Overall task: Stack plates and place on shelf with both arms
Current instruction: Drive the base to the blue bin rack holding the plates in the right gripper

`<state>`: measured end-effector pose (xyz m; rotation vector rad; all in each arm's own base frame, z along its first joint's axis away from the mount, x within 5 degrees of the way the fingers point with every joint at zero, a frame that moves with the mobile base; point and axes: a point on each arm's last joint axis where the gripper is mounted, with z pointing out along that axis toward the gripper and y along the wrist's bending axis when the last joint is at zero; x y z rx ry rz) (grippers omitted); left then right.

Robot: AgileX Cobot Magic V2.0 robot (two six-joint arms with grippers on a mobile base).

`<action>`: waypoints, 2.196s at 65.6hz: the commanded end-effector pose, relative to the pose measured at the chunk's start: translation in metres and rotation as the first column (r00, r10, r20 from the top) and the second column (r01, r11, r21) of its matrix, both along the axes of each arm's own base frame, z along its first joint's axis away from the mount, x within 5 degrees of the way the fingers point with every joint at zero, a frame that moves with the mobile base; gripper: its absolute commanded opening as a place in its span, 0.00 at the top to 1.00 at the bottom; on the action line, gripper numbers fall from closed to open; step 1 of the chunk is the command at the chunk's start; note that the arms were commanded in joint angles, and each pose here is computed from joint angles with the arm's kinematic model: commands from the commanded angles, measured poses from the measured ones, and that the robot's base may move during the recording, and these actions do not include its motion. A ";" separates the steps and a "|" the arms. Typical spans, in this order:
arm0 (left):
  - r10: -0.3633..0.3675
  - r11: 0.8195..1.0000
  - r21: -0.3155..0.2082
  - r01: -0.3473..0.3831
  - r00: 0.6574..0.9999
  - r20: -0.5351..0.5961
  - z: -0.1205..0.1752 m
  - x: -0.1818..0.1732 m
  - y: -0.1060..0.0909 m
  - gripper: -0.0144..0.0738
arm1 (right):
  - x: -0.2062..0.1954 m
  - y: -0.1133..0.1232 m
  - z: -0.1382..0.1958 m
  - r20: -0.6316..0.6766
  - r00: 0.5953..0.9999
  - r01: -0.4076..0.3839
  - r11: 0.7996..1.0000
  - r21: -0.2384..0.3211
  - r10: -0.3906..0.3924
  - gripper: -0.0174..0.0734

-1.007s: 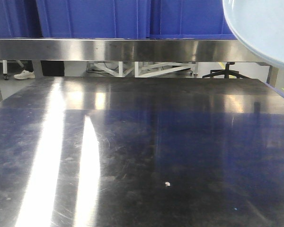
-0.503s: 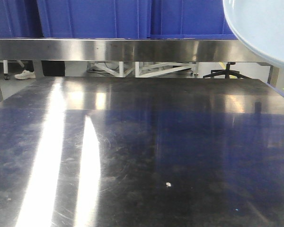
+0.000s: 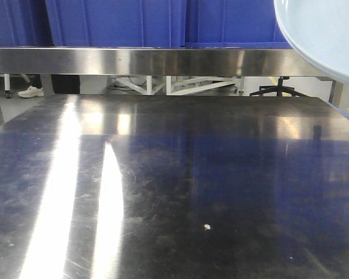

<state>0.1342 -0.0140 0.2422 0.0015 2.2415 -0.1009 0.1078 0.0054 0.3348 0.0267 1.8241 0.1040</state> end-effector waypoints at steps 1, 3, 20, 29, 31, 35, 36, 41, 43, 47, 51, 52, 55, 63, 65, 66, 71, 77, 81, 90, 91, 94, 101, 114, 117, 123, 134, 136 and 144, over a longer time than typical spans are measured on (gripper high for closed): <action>0.005 1.000 -0.022 -0.003 0.995 0.103 0.015 0.006 -0.001 0.72 | 0.001 -0.001 0.018 0.124 0.992 0.015 1.000 0.013 -0.017 0.75; 0.005 1.000 -0.022 -0.003 0.995 0.103 0.015 0.006 -0.001 0.72 | 0.001 -0.001 0.018 0.124 0.992 0.015 1.000 0.013 -0.017 0.75; 0.005 1.000 -0.022 -0.003 0.995 0.103 0.015 0.006 -0.001 0.72 | 0.001 -0.001 0.018 0.124 0.992 0.015 1.000 0.013 -0.017 0.75; 0.005 1.000 -0.022 -0.003 0.995 0.103 0.015 0.006 -0.001 0.72 | 0.001 -0.001 0.018 0.124 0.992 0.015 1.000 0.013 -0.017 0.75; 0.005 1.000 -0.022 -0.003 0.995 0.103 0.015 0.006 -0.001 0.72 | 0.001 -0.001 0.018 0.124 0.992 0.015 1.000 0.013 -0.017 0.75; 0.005 1.000 -0.022 -0.003 0.995 0.103 0.015 0.006 -0.001 0.72 | 0.001 -0.001 0.018 0.124 0.992 0.015 1.000 0.013 -0.017 0.75; 0.005 1.000 -0.022 -0.003 0.995 0.103 0.015 0.006 -0.001 0.72 | 0.001 -0.001 0.018 0.124 0.992 0.015 1.000 0.013 -0.017 0.75; 0.005 1.000 -0.022 -0.003 0.995 0.103 0.015 0.006 -0.001 0.72 | 0.001 -0.001 0.018 0.124 0.992 0.015 1.000 0.013 -0.017 0.75; 0.005 1.000 -0.022 -0.003 0.995 0.103 0.015 0.006 -0.001 0.72 | 0.001 -0.001 0.018 0.124 0.992 0.015 1.000 0.013 -0.017 0.75; 0.005 1.000 -0.022 -0.003 0.995 0.103 0.015 0.006 -0.001 0.72 | 0.001 -0.001 0.018 0.124 0.992 0.015 1.000 0.013 -0.017 0.75; 0.005 1.000 -0.022 -0.003 0.995 0.103 0.015 0.006 -0.001 0.72 | 0.001 -0.001 0.018 0.124 0.992 0.015 1.000 0.013 -0.017 0.75; 0.005 1.000 -0.022 -0.003 0.995 0.103 0.015 0.006 -0.001 0.72 | 0.001 -0.001 0.018 0.124 0.992 0.015 1.000 0.013 -0.017 0.75; 0.005 1.000 -0.022 -0.003 0.995 0.103 0.015 0.006 -0.001 0.72 | 0.001 -0.001 0.018 0.124 0.992 0.015 1.000 0.013 -0.017 0.75; 0.005 1.000 -0.022 -0.003 0.995 0.103 0.015 0.006 -0.001 0.72 | 0.001 -0.001 0.018 0.124 0.992 0.015 1.000 0.013 -0.017 0.75; 0.005 1.000 -0.022 -0.003 0.995 0.103 0.015 0.006 -0.001 0.72 | 0.001 -0.001 0.018 0.124 0.992 0.015 1.000 0.013 -0.017 0.75; 0.005 1.000 -0.022 -0.003 0.995 0.103 0.015 0.006 -0.001 0.72 | 0.001 -0.001 0.018 0.124 0.992 0.015 1.000 0.013 -0.017 0.75; 0.005 1.000 -0.022 -0.003 0.995 0.103 0.015 0.006 -0.001 0.72 | 0.001 -0.001 0.018 0.124 0.992 0.015 1.000 0.013 -0.017 0.75; 0.005 1.000 -0.022 -0.003 0.995 0.103 0.015 0.006 -0.001 0.72 | 0.001 -0.001 0.018 0.124 0.992 0.015 1.000 0.013 -0.017 0.75; 0.005 1.000 -0.022 -0.003 0.995 0.103 0.015 0.006 -0.001 0.72 | 0.001 -0.001 0.018 0.124 0.992 0.015 1.000 0.013 -0.017 0.75; 0.005 1.000 -0.022 -0.003 0.995 0.103 0.015 0.006 -0.001 0.72 | 0.001 -0.001 0.018 0.124 0.992 0.015 1.000 0.013 -0.017 0.75; 0.005 1.000 -0.022 -0.003 0.995 0.103 0.015 0.006 -0.001 0.72 | 0.001 -0.001 0.018 0.124 0.992 0.015 1.000 0.013 -0.017 0.75; 0.005 1.000 -0.022 -0.003 0.995 0.103 0.015 0.006 -0.001 0.72 | 0.001 -0.001 0.018 0.124 0.992 0.015 1.000 0.013 -0.017 0.75; 0.005 1.000 -0.022 -0.003 0.995 0.103 0.015 0.006 -0.001 0.72 | 0.001 -0.001 0.018 0.124 0.992 0.015 1.000 0.013 -0.017 0.75; 0.005 1.000 -0.022 -0.003 0.995 0.103 0.015 0.006 -0.001 0.72 | 0.001 -0.001 0.018 0.124 0.992 0.015 1.000 0.013 -0.017 0.75; 0.005 1.000 -0.022 -0.003 0.995 0.103 0.015 0.006 -0.001 0.72 | 0.001 -0.001 0.018 0.124 0.992 0.015 1.000 0.013 -0.017 0.75; 0.005 1.000 -0.022 -0.003 0.995 0.103 0.015 0.006 -0.001 0.72 | 0.001 -0.001 0.018 0.124 0.992 0.015 1.000 0.013 -0.017 0.75; 0.005 1.000 -0.022 -0.003 0.995 0.103 0.015 0.006 -0.001 0.72 | 0.001 -0.001 0.018 0.124 0.992 0.015 1.000 0.013 -0.017 0.75; 0.005 1.000 -0.022 -0.003 0.995 0.103 0.015 0.006 -0.001 0.72 | 0.001 -0.001 0.018 0.124 0.992 0.015 1.000 0.013 -0.017 0.75; 0.005 1.000 -0.022 -0.003 0.995 0.103 0.015 0.006 -0.001 0.72 | 0.001 -0.001 0.018 0.124 0.992 0.015 1.000 0.013 -0.017 0.75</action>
